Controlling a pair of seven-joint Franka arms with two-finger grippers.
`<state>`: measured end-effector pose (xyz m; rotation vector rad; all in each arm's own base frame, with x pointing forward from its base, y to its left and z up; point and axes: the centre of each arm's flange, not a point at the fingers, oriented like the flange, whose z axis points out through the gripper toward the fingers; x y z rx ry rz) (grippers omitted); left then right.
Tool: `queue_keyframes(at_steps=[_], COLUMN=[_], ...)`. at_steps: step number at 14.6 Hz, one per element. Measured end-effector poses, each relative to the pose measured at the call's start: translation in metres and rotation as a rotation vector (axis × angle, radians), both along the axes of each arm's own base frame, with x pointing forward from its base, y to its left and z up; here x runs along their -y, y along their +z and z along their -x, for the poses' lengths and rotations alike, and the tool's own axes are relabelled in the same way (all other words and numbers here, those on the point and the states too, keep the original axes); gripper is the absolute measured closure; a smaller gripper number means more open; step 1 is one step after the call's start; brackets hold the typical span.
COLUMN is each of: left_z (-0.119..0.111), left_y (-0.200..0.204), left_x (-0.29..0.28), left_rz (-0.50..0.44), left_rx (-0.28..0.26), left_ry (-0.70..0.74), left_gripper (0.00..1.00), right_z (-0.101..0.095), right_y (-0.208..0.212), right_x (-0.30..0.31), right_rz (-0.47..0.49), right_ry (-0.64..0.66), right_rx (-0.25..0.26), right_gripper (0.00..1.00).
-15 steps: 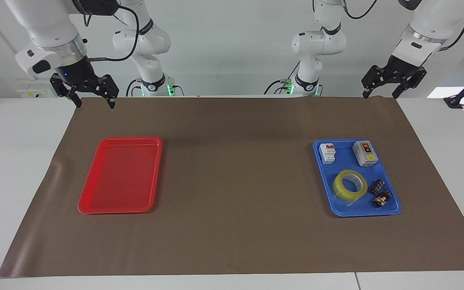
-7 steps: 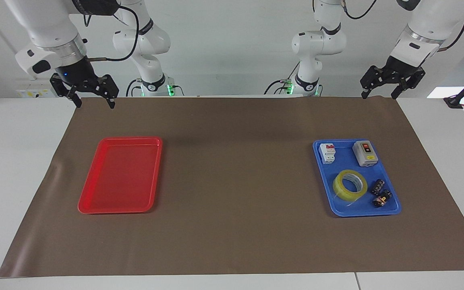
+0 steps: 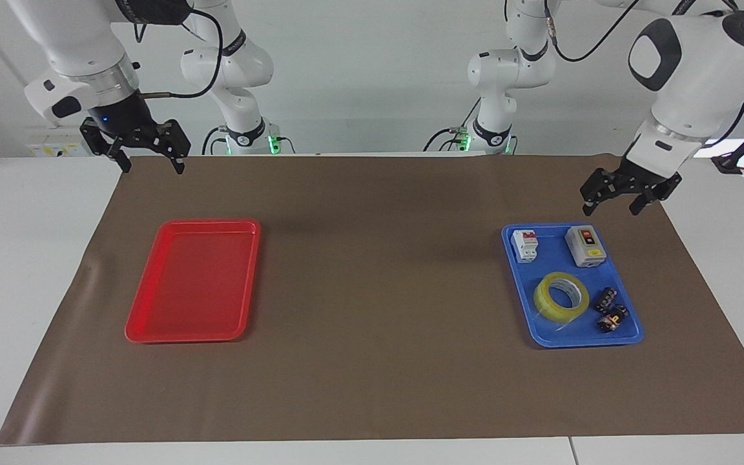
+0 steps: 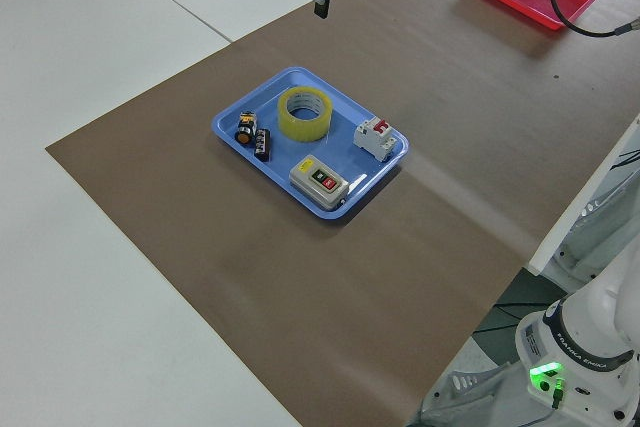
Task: Place and move tape with both arms
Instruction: 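Reach the left gripper down onto the yellow tape roll in the blue tray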
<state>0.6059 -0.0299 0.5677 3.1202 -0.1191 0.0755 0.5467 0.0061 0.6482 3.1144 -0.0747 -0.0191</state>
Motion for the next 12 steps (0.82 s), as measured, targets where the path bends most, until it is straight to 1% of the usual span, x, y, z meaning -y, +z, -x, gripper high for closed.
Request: queue_keyframes(at_steps=[3,5,6,8,10,12], left_z=[-0.027,-0.039,-0.042,-0.044,-0.041,-0.039], left_y=[-0.043,-0.072,-0.088,-0.122,-0.146,-0.161], left_x=[-0.014,-0.028,-0.032,-0.033,-0.034,-0.037], left_rz=[-0.001,-0.002,-0.002,-0.003,-0.003,-0.003], left_rx=[0.005,0.008,0.021,0.042,0.032,0.029], left_ry=[-0.012,-0.014,-0.014,-0.012,-0.011,-0.005], left_gripper=[0.00,0.00,0.00,0.00,0.00,0.01], right_z=[0.000,0.000,0.000,0.000,0.000,0.000], right_y=[0.000,0.000,0.000,0.000,0.000,0.000], right_x=[0.000,0.000,0.000,0.000,0.000,0.000], right_rz=[0.000,0.000,0.000,0.000,0.000,0.000], right_ry=[0.000,0.000,0.000,0.000,0.000,0.000], right_rx=[0.000,0.000,0.000,0.000,0.000,0.000], right_gripper=[0.00,0.00,0.00,0.00,0.00,0.00])
